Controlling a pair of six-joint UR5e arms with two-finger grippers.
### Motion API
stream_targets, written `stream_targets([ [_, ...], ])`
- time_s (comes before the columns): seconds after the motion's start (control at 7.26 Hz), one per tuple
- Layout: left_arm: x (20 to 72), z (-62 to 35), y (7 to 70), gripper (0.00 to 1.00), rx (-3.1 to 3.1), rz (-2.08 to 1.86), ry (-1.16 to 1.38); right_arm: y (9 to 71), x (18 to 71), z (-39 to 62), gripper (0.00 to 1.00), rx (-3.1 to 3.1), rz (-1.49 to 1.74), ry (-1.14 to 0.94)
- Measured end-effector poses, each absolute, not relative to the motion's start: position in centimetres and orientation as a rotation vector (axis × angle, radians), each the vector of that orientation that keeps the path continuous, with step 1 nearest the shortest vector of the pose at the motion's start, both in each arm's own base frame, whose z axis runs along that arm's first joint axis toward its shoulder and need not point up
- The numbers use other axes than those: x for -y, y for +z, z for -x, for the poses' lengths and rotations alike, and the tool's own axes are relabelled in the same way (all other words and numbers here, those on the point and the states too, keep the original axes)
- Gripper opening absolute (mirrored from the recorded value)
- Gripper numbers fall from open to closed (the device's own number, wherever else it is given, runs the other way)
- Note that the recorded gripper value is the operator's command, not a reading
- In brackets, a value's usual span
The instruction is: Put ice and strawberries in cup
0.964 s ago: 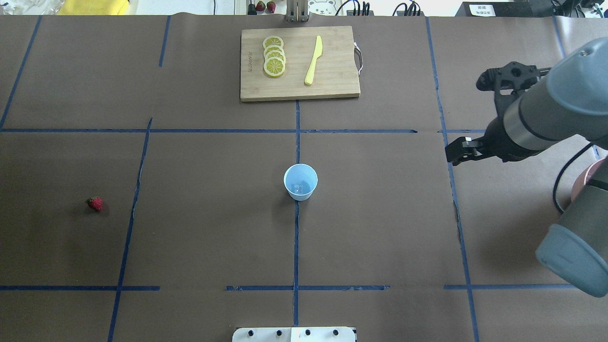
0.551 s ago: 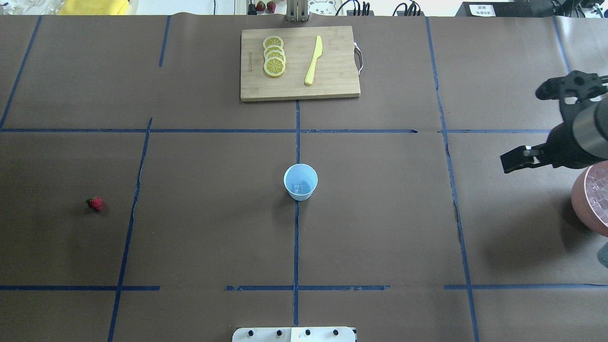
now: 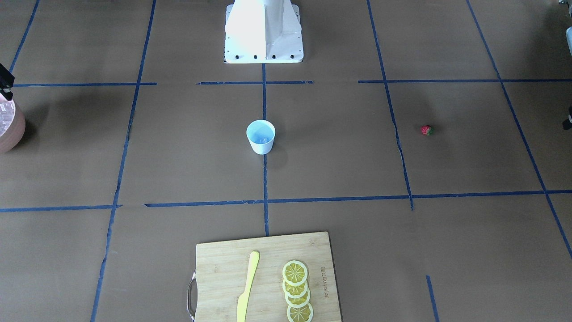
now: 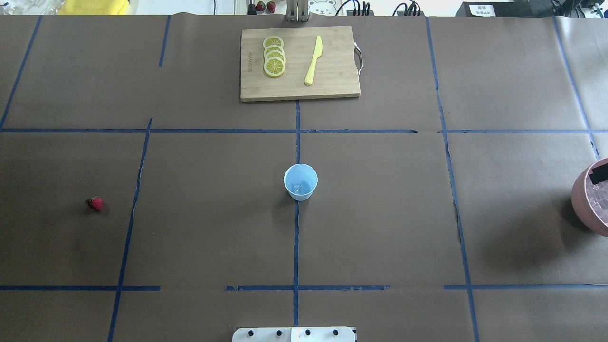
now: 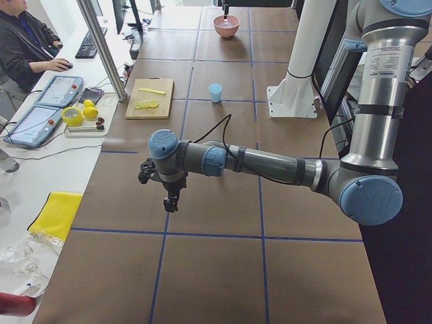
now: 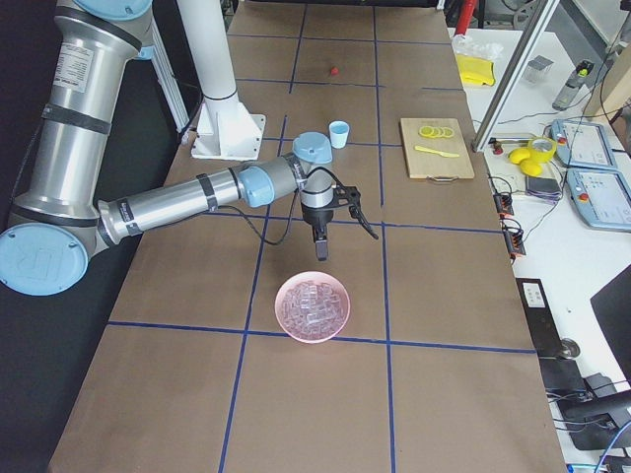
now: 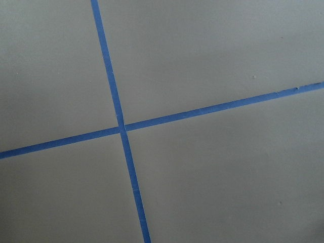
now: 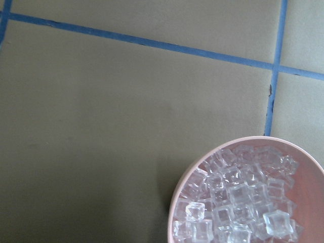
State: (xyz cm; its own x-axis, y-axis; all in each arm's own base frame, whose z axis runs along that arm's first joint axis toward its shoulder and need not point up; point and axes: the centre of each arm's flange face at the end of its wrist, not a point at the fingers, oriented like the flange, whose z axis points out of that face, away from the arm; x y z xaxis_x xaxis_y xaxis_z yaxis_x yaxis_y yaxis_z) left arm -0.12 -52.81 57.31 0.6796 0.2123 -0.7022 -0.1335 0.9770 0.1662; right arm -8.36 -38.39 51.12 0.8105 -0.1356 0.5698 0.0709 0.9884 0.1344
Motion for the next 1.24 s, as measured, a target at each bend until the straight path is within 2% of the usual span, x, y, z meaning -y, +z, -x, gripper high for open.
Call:
stream_targets([
  [0.28, 52.8, 0.1, 56.9, 1.00, -0.801, -0.106, 0.184, 55.7, 37.2, 7.2, 0.98, 0.613, -0.102, -0.126],
  [0.55, 52.8, 0.1, 56.8, 1.00, -0.801, -0.106, 0.181, 59.2, 36.8, 7.3, 0.77, 0.645, -0.105, -0.133],
  [0.83, 52.8, 0.1, 56.8, 1.00, -0.800, -0.107, 0.180, 60.1, 36.7, 7.3, 0.68, 0.657, -0.096, -0.136],
  [1.24, 52.8, 0.1, 56.8, 1.00, -0.800, -0.107, 0.181, 61.3, 36.9, 7.5, 0.66, 0.650, -0.082, -0.145],
])
